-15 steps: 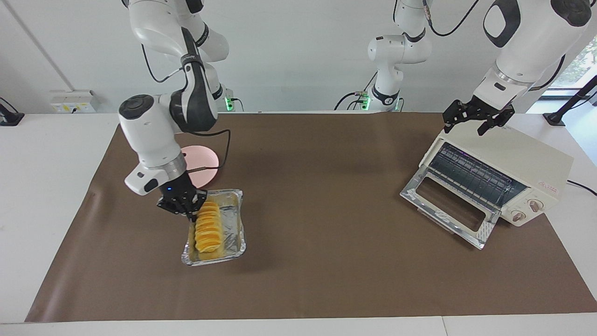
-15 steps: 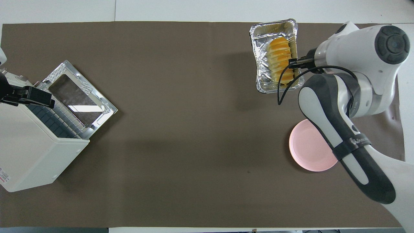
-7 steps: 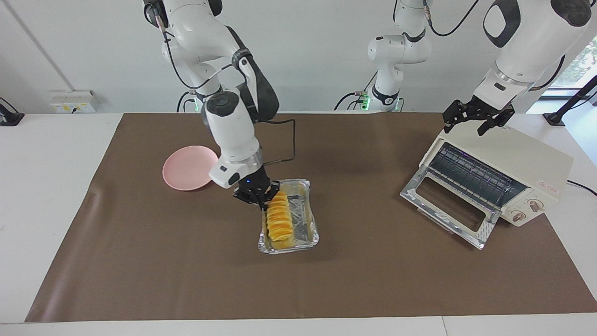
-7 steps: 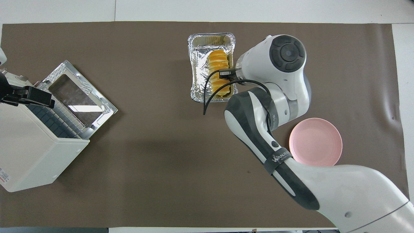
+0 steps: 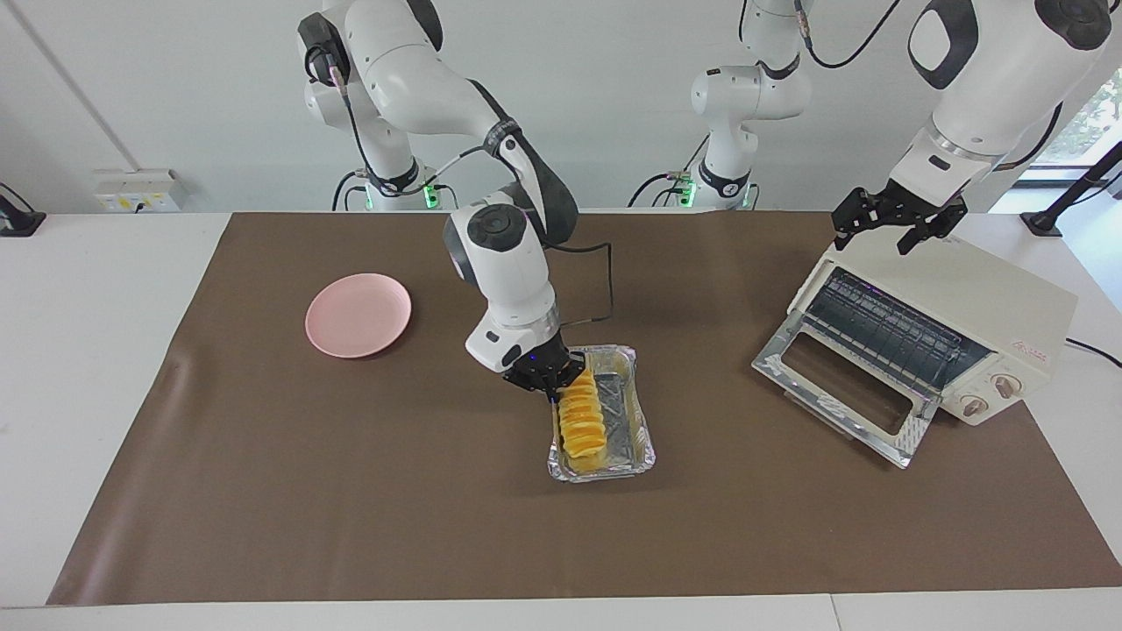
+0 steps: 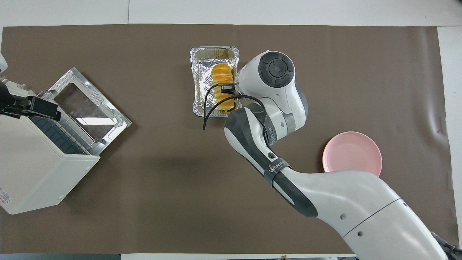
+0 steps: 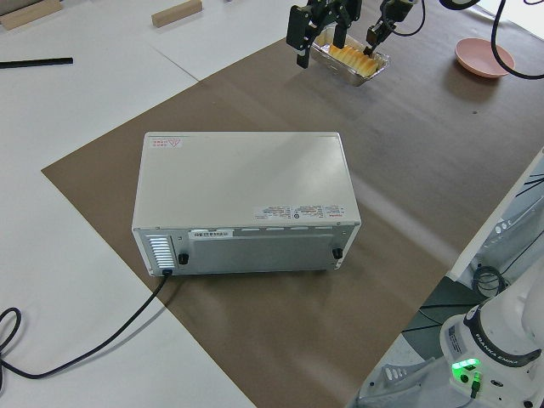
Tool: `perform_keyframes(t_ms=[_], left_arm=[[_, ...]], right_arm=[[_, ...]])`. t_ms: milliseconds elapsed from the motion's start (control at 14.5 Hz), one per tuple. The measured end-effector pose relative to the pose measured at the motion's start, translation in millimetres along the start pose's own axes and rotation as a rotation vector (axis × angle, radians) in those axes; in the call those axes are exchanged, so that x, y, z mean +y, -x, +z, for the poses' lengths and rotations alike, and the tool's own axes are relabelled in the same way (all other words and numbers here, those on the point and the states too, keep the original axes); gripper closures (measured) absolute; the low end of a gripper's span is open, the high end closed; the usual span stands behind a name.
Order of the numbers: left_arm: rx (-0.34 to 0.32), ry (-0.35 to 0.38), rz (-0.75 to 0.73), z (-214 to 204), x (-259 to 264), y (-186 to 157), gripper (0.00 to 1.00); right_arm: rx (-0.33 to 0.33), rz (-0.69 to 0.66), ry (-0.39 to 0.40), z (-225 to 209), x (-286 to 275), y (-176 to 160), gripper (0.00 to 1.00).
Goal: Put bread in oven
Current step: 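Slide the foil tray with the right gripper toward the oven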
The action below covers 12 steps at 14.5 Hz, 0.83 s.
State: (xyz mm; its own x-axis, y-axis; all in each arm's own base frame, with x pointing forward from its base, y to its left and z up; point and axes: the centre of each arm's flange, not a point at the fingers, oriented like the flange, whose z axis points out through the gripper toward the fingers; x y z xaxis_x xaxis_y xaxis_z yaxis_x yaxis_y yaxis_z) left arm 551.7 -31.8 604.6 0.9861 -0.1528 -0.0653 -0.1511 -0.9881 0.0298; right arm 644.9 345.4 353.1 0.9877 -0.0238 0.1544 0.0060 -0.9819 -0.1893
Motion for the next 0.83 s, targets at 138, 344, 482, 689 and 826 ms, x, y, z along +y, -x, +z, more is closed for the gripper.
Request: perform_keyframes(t_ms=[138,344,482,689,826], left_arm=[[0.000,0.000,0.000,0.0,0.0,0.0,0.00],[0.000,0.000,0.000,0.0,0.0,0.0,0.00],[0.000,0.000,0.000,0.0,0.0,0.0,0.00],[0.000,0.000,0.000,0.0,0.0,0.0,0.00],[-0.003,0.000,0.000,0.2,0.0,0.3,0.00]], right_arm=[[-0.005,0.001,0.003,3.0,1.2,1.0,0.98],[-0.034,0.002,0.019,18.2,6.7,10.3,0.98],[-0.045,0.003,0.025,26.3,9.8,15.3,0.98],[-0.041,0.003,0.024,26.9,10.4,15.6,0.74],[-0.040,0.004,0.025,25.1,10.9,15.1,0.52]])
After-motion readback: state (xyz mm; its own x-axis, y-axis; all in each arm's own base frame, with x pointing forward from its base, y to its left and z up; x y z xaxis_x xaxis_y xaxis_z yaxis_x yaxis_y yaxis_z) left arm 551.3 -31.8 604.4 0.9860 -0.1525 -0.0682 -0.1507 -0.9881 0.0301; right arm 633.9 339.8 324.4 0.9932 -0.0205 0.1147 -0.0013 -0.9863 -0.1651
